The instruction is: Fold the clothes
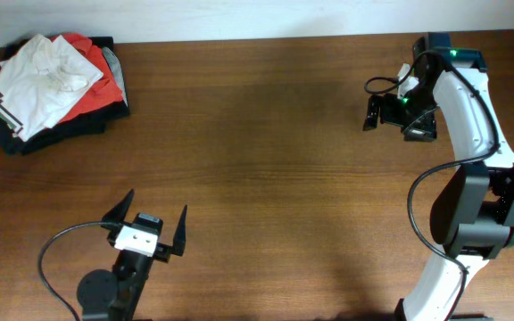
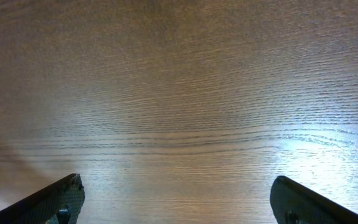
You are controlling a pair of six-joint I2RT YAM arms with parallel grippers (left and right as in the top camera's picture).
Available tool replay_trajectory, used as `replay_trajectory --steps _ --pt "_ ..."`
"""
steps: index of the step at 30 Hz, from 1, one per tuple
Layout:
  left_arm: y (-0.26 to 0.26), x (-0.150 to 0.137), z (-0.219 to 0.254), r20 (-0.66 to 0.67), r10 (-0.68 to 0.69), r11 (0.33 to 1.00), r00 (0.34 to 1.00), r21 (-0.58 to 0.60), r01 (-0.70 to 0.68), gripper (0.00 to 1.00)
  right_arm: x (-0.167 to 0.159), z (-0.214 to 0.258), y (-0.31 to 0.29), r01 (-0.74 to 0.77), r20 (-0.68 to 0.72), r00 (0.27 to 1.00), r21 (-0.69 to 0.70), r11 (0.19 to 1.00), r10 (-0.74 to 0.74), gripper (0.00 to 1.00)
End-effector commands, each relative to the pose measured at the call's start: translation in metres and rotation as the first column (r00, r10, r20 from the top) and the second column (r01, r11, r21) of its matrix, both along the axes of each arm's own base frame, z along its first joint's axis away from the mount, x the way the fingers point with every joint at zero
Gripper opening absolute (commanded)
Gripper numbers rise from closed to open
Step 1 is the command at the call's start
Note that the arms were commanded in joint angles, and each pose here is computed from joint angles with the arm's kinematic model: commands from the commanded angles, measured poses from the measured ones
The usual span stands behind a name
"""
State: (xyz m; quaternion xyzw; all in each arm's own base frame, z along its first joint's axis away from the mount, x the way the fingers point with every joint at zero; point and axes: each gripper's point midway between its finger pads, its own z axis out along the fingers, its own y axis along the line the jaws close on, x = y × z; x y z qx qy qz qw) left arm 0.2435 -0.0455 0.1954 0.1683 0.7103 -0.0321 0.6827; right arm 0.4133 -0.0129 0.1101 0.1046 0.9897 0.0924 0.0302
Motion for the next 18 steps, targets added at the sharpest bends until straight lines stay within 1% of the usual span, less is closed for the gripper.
replay_trajectory --steps 1,7,9,11,12,18 --pt "-0.001 0.000 0.002 0.098 -0.009 1.000 0.995 0.029 0.006 0.99 -0.001 -0.002 0.002 0.000 -0.008 1.000 0.007 1.000 0.000 0.99" --pt "0.019 0.001 -0.009 0.118 0.101 0.994 0.988 0.026 -0.105 0.99 -0.001 -0.002 0.002 0.000 -0.008 1.000 0.007 1.000 0.000 0.99" --pt "0.030 0.002 -0.017 0.089 0.159 0.986 0.983 0.027 -0.162 0.99 -0.001 -0.002 0.002 0.000 -0.008 1.000 0.007 1.000 0.000 0.99" --pt "0.040 0.002 -0.033 0.022 0.213 0.976 0.977 0.036 -0.214 0.99 -0.001 -0.002 0.002 0.000 -0.008 1.000 0.007 1.000 0.000 0.99" --pt "0.045 0.002 -0.036 0.011 0.236 0.971 0.972 0.039 -0.236 0.99 -0.001 -0.002 0.002 0.000 -0.008 1.000 0.006 1.000 0.000 0.99" --pt "0.046 0.002 -0.036 0.009 0.243 0.969 0.970 0.040 -0.244 0.99 -0.001 -0.002 0.002 0.000 -0.008 1.000 0.007 1.000 0.000 0.99"
